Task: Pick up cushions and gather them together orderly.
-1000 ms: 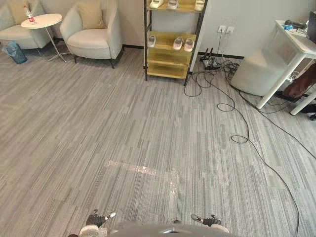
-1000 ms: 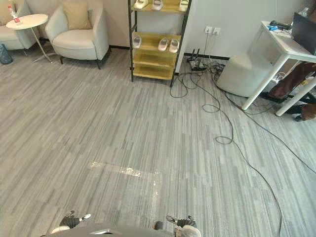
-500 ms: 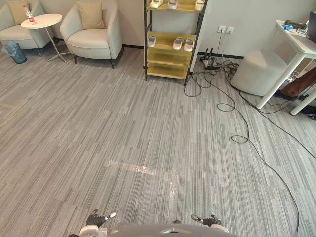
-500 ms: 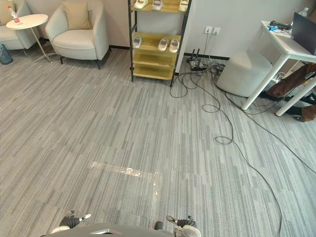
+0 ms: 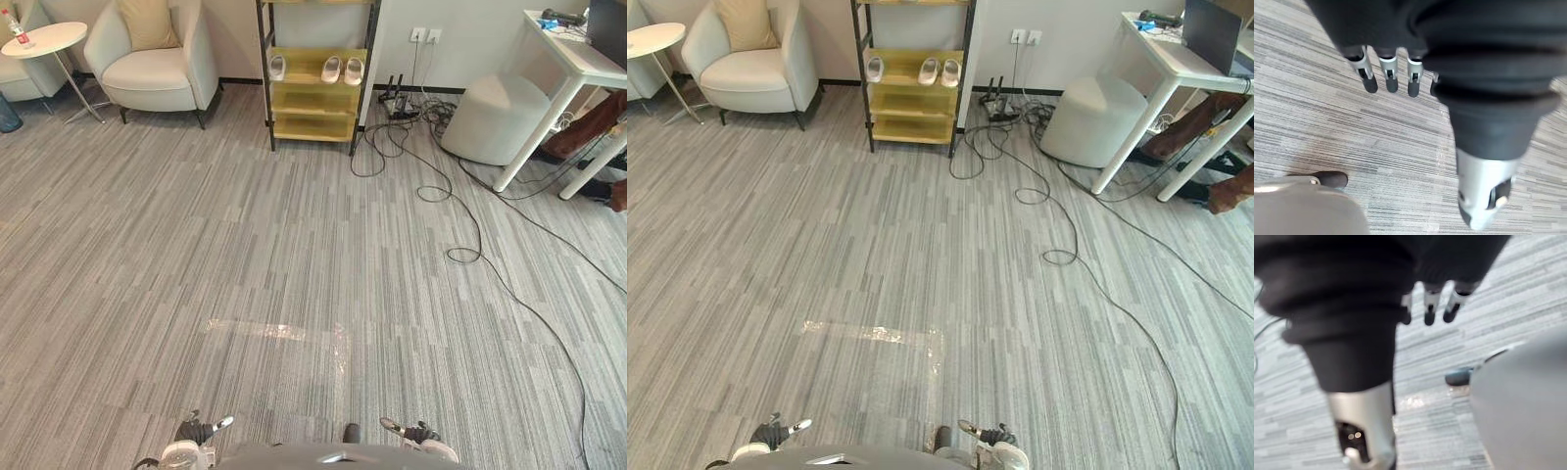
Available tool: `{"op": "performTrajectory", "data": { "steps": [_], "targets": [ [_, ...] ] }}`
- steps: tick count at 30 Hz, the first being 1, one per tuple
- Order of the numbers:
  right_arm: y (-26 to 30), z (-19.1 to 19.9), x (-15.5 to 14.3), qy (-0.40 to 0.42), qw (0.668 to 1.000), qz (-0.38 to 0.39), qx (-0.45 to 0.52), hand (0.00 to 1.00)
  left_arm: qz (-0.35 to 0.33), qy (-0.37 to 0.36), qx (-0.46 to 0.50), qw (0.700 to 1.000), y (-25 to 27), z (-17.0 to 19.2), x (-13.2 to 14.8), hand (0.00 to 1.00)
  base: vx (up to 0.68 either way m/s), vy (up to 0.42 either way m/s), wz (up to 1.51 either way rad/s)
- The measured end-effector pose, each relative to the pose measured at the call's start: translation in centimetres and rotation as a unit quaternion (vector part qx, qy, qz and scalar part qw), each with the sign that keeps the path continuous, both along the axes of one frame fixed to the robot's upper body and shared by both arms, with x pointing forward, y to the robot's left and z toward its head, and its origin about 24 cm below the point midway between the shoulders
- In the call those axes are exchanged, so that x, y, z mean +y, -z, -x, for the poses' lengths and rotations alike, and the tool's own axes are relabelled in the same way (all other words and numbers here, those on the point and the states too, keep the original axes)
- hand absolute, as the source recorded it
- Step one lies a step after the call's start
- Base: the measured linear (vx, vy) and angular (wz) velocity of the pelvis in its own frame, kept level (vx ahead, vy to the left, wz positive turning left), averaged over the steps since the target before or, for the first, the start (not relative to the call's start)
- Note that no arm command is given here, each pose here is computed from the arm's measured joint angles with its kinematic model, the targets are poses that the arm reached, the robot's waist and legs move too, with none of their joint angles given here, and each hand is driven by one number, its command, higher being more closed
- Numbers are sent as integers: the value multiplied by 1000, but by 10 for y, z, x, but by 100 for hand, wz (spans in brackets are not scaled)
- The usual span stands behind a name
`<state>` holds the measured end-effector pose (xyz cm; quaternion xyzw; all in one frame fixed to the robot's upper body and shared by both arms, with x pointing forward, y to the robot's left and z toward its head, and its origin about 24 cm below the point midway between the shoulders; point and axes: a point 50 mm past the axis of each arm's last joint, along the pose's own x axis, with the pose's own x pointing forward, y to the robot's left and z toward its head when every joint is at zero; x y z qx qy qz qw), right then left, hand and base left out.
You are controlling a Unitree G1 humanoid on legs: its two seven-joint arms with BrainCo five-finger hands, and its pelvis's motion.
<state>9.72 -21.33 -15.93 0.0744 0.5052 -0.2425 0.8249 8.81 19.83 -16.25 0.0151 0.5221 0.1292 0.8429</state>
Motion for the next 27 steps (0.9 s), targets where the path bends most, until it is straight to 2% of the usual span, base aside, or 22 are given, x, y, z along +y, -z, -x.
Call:
{"op": "performTrajectory", "data": {
  "steps": [5, 8, 15, 17, 20, 27],
  "targets": [
    [-5, -15, 2, -26, 999, 8, -25, 0, -5, -28, -42, 999, -8, -15, 5, 0, -60, -47, 35],
    [-9, -17, -2, -26, 999, 16, -36, 0, -3, -47, -33, 998, -6, -6, 5, 0, 12, 38, 2],
    [-10, -22, -1, -68, 997, 28, -35, 0, 3, -81, -29, 996, -4, 0, 5, 0, 210, 287, 1],
    [-11, -30, 13, -65, 997, 12, -51, 0, 0, -89, -34, 995, -6, -3, 11, 0, 388, 234, 7],
    [-13, -43, 31, -67, 995, -10, -68, 0, 0, -95, -33, 995, -5, -1, 12, 0, 328, 203, -17],
    [-9, -39, 29, -51, 997, -19, -54, 0, 1, -67, -41, 997, -7, -11, 12, 0, 259, 144, -13]
  ]
}}
